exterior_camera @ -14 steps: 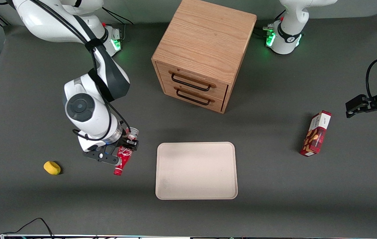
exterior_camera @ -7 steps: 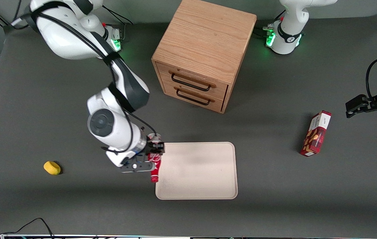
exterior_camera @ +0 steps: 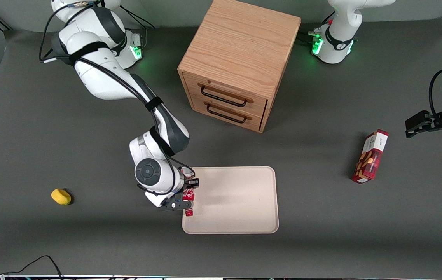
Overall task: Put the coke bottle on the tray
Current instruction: 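Lift the bottle upright and carry it over the white tray, then lower the upright bottle onto the tray surface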
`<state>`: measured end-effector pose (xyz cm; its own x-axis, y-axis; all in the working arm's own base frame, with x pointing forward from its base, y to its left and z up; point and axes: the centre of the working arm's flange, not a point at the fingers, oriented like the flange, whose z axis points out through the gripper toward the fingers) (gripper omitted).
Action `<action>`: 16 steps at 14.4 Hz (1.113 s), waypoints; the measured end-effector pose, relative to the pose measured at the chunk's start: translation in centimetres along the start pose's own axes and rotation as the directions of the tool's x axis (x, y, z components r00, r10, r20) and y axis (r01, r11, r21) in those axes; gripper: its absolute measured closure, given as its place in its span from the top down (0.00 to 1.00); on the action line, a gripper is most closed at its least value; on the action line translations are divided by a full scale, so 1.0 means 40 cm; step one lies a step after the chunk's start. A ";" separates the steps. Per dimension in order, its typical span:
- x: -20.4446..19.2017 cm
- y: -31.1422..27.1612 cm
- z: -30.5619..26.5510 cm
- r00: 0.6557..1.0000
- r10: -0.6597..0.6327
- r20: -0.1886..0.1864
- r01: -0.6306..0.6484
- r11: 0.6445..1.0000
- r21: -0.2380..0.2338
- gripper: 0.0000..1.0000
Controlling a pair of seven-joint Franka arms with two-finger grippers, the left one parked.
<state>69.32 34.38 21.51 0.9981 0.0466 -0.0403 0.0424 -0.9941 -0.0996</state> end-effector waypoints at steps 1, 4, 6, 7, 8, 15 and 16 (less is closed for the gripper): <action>0.002 0.001 0.014 1.000 0.001 -0.006 -0.001 1.000 0.003 0.55; 0.011 0.001 0.041 1.000 0.015 -0.026 -0.014 0.999 0.031 0.55; 0.015 0.003 0.052 0.999 0.025 -0.031 -0.023 0.999 0.045 0.55; 0.016 0.003 0.054 0.999 0.026 -0.031 -0.025 0.999 0.047 0.55; 0.016 0.003 0.054 0.999 0.028 -0.031 -0.027 0.998 0.049 0.55; 0.027 0.005 0.045 0.998 0.034 -0.057 -0.031 0.998 0.058 1.00; 0.029 0.011 0.047 0.998 0.037 -0.058 -0.034 0.998 0.054 1.00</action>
<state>70.40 34.18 19.55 0.9999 0.0044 0.0133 0.0063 -0.9884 -0.1519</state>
